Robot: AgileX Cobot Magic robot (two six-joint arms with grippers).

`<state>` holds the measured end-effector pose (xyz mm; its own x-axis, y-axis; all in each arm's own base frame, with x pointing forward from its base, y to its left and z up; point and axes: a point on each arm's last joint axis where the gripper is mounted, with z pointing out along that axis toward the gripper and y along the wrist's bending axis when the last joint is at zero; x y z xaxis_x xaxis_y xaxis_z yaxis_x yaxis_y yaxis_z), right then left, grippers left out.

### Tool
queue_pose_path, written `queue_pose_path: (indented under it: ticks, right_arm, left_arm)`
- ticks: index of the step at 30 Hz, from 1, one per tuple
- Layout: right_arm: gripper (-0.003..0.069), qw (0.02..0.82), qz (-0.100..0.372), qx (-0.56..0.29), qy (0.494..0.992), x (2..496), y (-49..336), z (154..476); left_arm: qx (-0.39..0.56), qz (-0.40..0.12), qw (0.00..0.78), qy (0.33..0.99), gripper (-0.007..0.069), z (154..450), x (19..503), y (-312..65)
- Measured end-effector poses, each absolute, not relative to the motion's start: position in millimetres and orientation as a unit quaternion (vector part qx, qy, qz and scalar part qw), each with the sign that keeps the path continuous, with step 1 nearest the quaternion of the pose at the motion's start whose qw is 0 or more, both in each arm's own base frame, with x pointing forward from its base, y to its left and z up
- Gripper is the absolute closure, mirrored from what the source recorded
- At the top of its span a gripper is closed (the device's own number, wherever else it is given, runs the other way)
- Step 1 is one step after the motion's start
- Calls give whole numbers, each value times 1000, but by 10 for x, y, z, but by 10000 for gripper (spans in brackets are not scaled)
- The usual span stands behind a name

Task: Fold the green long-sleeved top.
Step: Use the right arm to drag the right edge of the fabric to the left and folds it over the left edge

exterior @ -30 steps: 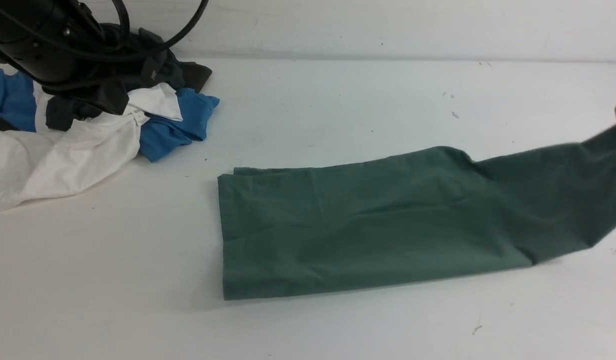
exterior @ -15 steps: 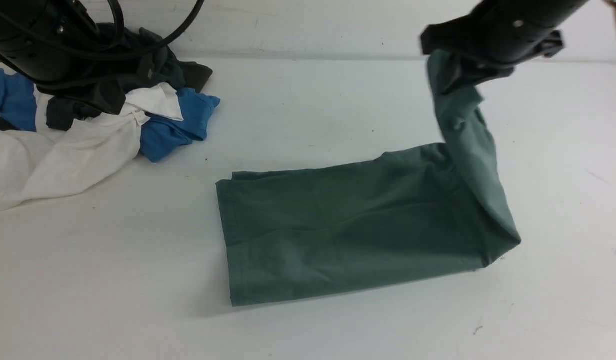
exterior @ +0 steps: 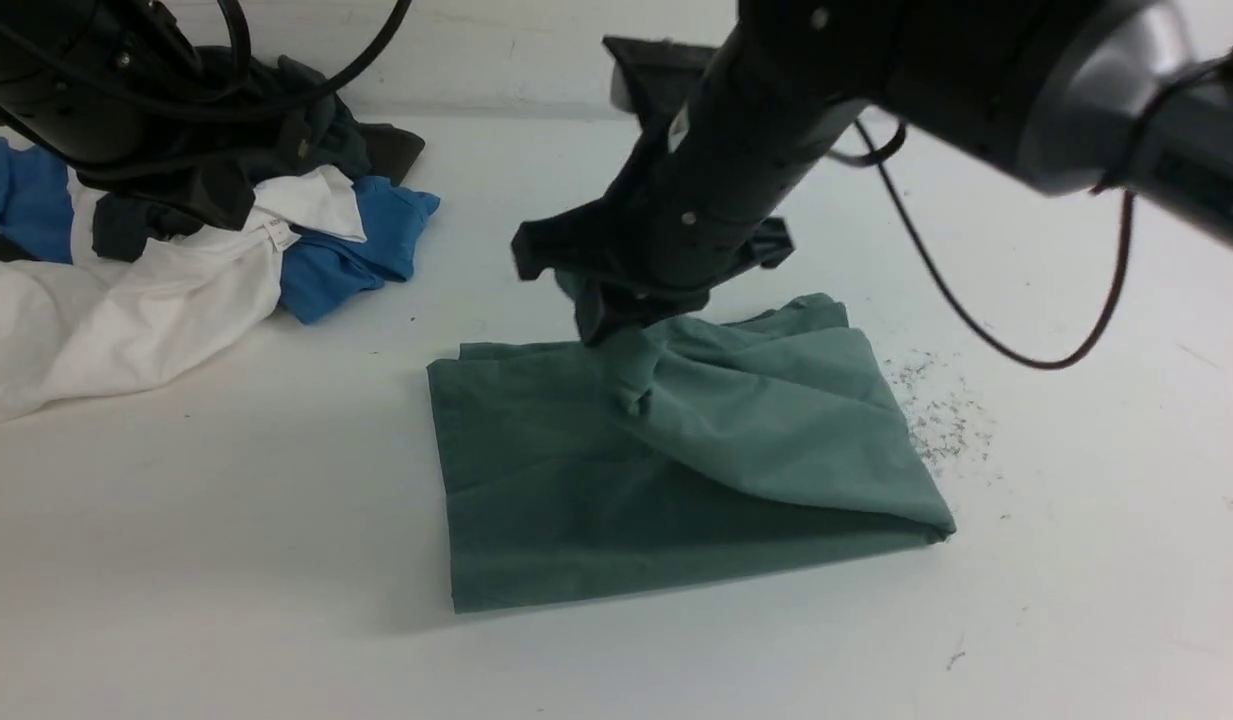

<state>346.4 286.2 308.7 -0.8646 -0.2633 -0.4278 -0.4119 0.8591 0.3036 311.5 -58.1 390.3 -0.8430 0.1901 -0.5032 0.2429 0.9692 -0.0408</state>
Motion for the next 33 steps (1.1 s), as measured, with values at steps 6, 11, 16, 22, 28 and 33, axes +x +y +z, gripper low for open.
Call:
queue_pose_path:
  ticks: [6,11,16,22,28,33]
  right_arm:
    - [608,149,206,-171,952,3556,3078,2625]
    - [551,135,223,-161,952,3594,3219,2368]
    - [359,129,256,-148,947,3561,3362,2283]
    - [136,123,227,-211,943,3516,3239,2499]
    - [202,209,106,-247,940,3753,2675,3012]
    - [461,238,37,-205,949,3908,2023,3208]
  left_arm:
    - [112,-52,255,959,629,3902,3113,-582]
    - [110,-59,254,959,629,3903,3111,-593]
    - [110,-62,254,959,629,3903,3110,-597]
    - [110,-62,254,959,629,3903,3110,-597]
    - [109,-68,243,962,629,3846,3150,-616]
    - [126,-107,208,964,629,3593,3343,-727]
